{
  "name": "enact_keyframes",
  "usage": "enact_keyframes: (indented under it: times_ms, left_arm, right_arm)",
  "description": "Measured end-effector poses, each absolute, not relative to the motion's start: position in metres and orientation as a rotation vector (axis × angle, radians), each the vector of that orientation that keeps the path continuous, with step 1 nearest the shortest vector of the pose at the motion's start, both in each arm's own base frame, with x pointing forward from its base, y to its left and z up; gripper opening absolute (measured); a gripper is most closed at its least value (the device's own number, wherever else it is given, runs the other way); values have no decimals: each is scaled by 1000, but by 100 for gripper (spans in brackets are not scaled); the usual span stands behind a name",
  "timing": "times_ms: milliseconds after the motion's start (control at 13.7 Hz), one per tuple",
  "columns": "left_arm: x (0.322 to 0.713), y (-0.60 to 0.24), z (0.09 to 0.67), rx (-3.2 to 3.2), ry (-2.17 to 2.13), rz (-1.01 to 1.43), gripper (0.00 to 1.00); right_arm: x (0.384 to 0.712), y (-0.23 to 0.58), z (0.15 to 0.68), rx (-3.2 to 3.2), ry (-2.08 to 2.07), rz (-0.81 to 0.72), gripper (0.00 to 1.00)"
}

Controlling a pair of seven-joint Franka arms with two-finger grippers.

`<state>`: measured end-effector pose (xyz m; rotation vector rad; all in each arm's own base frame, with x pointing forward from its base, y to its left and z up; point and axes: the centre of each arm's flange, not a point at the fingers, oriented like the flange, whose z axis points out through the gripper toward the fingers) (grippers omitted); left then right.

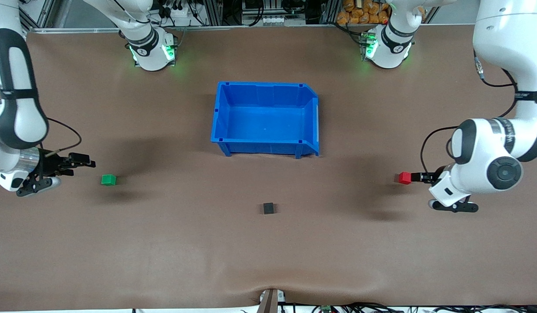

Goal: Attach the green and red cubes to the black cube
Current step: 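Reach the right gripper to the green cube while the left gripper reaches the red cube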

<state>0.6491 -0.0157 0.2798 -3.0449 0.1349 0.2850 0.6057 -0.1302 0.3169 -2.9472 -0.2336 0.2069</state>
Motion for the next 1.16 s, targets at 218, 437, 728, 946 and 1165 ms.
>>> enact_keyframes:
  times_ms: [218,437,728,946,1165]
  left_arm:
    - [642,-20,260,-3047,149,306,100]
    - [642,-30,233,-3056,177,308,100]
    - [638,-33,205,-3056,186,355,100]
    - [635,-34,199,-3055,190,374,87]
    - [633,-35,196,-3054,192,382,77]
  right_arm:
    - [613,-113,303,-3055,-56,245,100]
    - [619,-117,264,-3100,-30,233,100]
    - [619,-116,222,-3121,-69,284,100]
    - [618,-108,210,-3119,-95,316,100]
    - [616,-104,197,-3123,-119,344,100]
